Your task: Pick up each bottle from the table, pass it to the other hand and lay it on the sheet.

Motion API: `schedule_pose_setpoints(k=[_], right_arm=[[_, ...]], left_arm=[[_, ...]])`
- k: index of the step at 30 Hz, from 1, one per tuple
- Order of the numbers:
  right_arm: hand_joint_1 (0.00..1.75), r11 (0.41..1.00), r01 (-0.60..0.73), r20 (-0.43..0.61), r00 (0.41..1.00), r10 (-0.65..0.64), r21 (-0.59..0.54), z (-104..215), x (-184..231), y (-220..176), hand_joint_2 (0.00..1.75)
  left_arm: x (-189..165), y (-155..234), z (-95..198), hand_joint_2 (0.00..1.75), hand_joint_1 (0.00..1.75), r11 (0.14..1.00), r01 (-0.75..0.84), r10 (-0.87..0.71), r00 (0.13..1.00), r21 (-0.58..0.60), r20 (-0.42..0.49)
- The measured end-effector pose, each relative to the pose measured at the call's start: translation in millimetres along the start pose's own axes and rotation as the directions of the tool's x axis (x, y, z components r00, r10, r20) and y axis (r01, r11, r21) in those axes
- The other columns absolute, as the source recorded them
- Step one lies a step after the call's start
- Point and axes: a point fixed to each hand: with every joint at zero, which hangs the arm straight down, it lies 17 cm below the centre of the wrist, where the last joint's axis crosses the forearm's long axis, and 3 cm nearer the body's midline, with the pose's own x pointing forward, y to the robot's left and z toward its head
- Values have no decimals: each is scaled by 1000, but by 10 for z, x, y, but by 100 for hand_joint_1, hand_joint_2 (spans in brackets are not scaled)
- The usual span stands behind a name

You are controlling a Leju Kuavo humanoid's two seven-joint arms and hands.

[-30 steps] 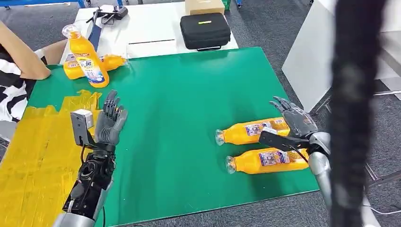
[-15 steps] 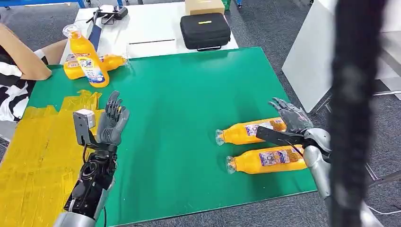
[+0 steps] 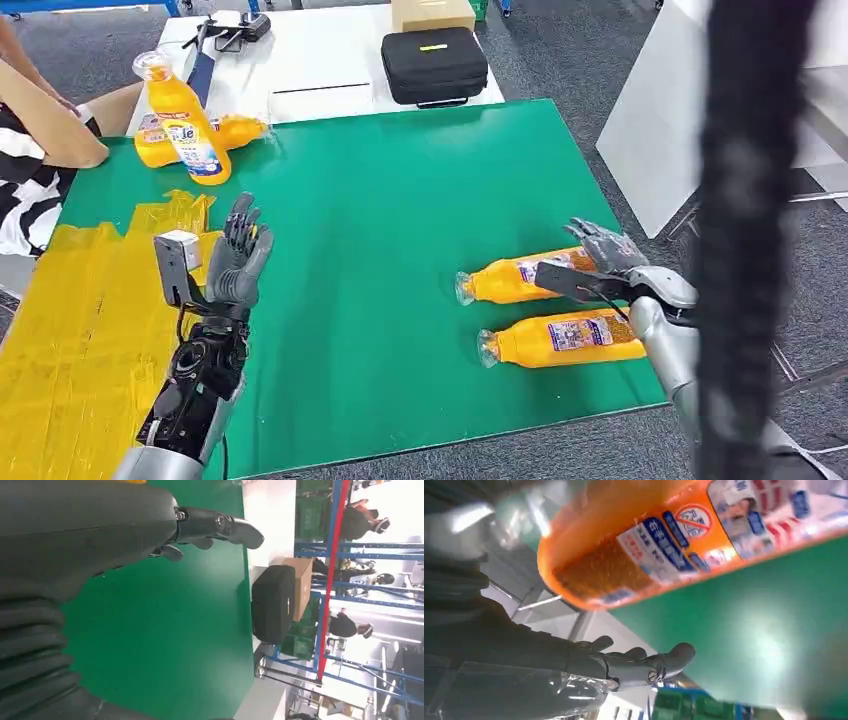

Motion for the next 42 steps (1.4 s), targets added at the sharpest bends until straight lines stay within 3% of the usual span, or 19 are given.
schedule_pose_setpoints(k=[13, 14, 16, 18, 30, 35, 39, 42], right_arm=[[5, 993, 0, -61, 998, 7, 116, -59, -205, 254, 175], [37, 993, -5, -73, 997, 14, 117, -63, -237, 259, 175], [154, 993, -13, -85, 996, 23, 116, -69, -263, 275, 175], [175, 994, -22, -88, 996, 32, 108, -83, -267, 272, 175], [175, 999, -55, -120, 991, 54, -2, -199, -188, 135, 175], [175, 975, 28, -116, 992, -55, -221, -253, -21, -226, 175], [175, 908, 128, -70, 983, -170, -399, -210, 150, -543, 175], [175, 861, 211, -19, 969, -248, -463, -151, 270, -626, 175]], left_arm=[[-15, 7, -27, 175, 0, 1000, -7, 7, 1000, 3, -6], [-14, 8, -30, 175, 0, 1000, -8, 8, 1000, 3, -6], [-21, 9, -32, 175, 0, 1000, -7, 7, 1000, 3, -8], [-24, 9, -31, 175, 0, 1000, -7, 7, 1000, 3, -9], [2, -8, -24, 175, 0, 1000, -12, 12, 1000, 2, -2], [46, -38, 29, 175, 0, 1000, -21, 21, 1000, -5, 8], [130, -174, 68, 175, 0, 999, -30, 31, 999, -45, 24], [202, -285, 79, 175, 0, 996, -45, 48, 998, -83, 33]])
